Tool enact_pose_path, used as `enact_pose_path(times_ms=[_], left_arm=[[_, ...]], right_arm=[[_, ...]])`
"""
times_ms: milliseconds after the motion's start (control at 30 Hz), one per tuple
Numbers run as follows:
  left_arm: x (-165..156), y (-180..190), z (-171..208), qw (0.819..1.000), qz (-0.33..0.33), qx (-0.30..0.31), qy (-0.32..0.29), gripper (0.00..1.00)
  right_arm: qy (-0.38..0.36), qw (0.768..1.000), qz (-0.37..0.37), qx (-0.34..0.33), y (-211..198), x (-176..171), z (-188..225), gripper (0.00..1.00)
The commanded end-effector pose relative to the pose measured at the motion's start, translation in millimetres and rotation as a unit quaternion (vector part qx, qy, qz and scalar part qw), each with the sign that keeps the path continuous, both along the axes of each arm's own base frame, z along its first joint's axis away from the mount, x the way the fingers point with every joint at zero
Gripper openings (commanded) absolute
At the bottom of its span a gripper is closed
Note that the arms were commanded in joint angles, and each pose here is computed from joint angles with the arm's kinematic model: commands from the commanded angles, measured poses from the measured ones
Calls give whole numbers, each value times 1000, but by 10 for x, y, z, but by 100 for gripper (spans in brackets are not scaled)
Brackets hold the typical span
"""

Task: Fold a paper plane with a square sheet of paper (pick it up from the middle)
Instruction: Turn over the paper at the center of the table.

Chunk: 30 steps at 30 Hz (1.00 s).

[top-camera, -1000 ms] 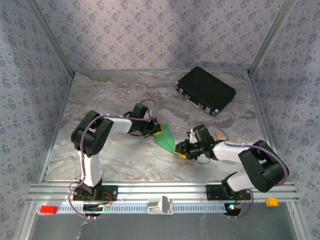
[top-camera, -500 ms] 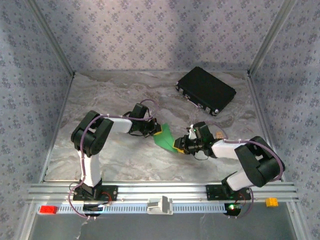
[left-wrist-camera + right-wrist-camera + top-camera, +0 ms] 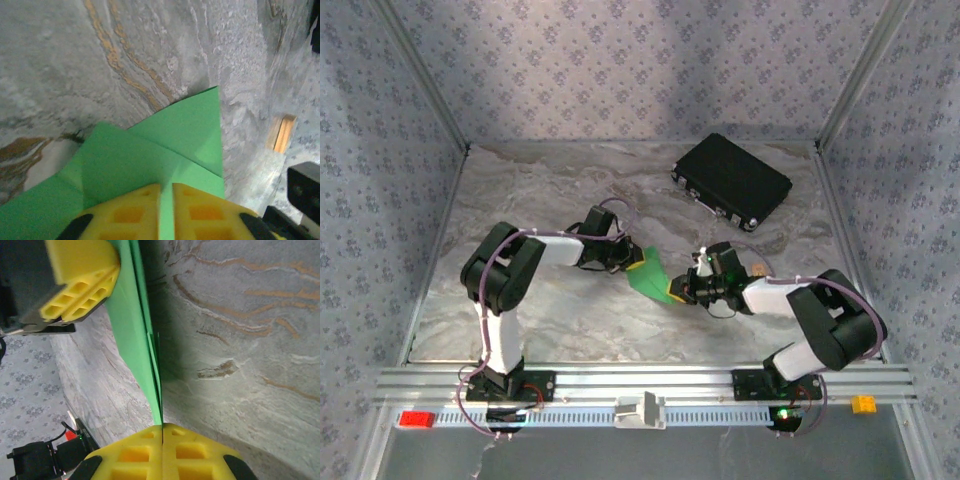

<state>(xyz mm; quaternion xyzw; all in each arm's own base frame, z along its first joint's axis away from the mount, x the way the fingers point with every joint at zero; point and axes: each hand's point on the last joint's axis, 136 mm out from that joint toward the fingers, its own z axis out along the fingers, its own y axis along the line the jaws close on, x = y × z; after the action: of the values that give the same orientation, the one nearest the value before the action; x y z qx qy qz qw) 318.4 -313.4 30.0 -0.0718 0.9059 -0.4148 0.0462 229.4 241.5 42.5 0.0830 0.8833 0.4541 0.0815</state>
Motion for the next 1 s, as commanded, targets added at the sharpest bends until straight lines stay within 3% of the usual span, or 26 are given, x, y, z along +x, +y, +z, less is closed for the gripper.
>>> enact_pose_path(times_ms=[0,167,333,433,600,767,967], left_arm=[[104,-19,449,999,6,-19,-46,23],[112,144,901,992,16,8,-121,38],[85,426,1076,983,52,49,-167,41],[68,573,1133,978,75,62,-183,42],[62,830,1189,969,116,88,-199,43],[58,1086,1249,959,158,108,-209,46],[24,1354,1272,949,199,128,-210,46]], right_arm=[[-36,999,11,-18,-49,45,195,2],[-129,980,27,-150,-322,74,501,2],[-175,938,11,-300,-759,148,697,5],[-202,899,10,-389,-972,169,792,5],[-252,796,-10,-550,-1258,221,1043,6],[-298,707,22,-641,-1111,235,1161,6],[-310,669,167,-655,-493,124,763,5]])
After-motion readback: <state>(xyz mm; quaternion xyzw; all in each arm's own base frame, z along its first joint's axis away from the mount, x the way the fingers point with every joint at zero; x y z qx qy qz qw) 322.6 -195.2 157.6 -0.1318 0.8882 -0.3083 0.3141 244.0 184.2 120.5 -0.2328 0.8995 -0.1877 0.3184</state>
